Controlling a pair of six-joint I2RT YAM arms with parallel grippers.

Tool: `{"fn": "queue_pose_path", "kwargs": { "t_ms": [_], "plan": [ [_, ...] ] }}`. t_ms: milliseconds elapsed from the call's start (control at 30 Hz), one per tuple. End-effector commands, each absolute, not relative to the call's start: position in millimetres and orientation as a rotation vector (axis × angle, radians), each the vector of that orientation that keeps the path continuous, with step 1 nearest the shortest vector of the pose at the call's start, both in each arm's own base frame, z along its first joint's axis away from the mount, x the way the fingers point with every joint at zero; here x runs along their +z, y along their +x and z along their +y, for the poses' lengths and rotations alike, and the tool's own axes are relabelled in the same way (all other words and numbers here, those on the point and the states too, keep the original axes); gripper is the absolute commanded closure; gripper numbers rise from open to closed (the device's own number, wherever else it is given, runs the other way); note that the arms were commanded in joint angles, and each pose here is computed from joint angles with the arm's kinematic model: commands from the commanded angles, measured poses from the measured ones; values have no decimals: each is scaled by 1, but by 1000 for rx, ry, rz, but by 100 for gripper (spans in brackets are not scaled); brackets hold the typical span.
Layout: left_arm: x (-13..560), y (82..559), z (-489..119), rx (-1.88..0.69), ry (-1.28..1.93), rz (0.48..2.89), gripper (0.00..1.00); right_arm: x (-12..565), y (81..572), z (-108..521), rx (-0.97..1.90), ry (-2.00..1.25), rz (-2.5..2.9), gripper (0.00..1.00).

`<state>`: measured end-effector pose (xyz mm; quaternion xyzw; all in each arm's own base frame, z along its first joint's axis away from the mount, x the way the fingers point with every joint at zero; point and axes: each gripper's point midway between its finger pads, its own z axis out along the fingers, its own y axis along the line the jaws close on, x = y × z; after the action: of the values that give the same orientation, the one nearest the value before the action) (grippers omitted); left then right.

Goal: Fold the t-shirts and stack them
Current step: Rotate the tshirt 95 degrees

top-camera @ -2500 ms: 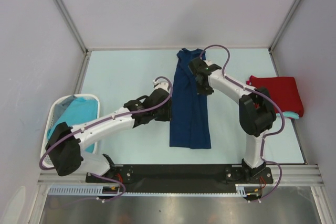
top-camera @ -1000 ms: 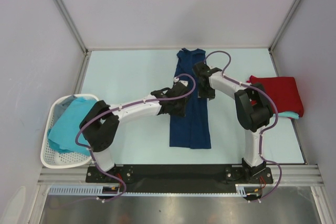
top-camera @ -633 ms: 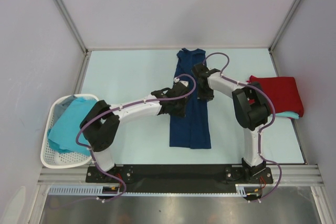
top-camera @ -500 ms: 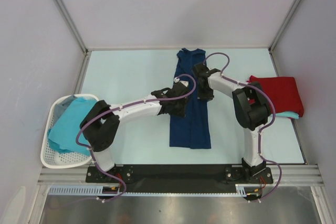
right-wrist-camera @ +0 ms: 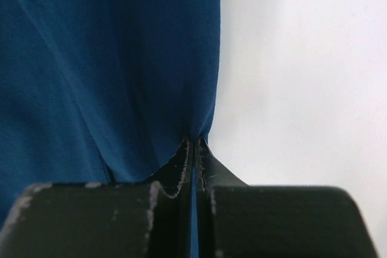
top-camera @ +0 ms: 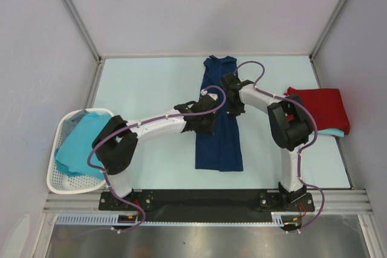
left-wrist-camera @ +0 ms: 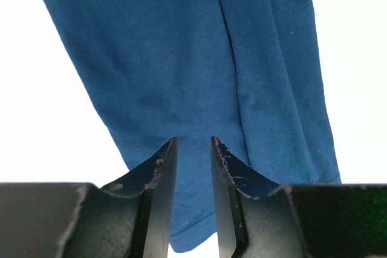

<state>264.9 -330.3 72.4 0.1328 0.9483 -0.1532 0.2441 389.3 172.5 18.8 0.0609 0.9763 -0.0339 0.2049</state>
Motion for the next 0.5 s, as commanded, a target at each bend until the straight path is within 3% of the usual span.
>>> {"fn": "queue_pose_path", "kwargs": {
  "t_ms": [0, 467],
  "plan": [
    [81, 271, -337, -458, 368, 2553, 66, -10, 360, 150, -237, 196, 2815, 100],
    [78, 272, -341, -457, 371, 2565, 66, -10, 356, 130, -356, 252, 2808, 100]
  ]
}}
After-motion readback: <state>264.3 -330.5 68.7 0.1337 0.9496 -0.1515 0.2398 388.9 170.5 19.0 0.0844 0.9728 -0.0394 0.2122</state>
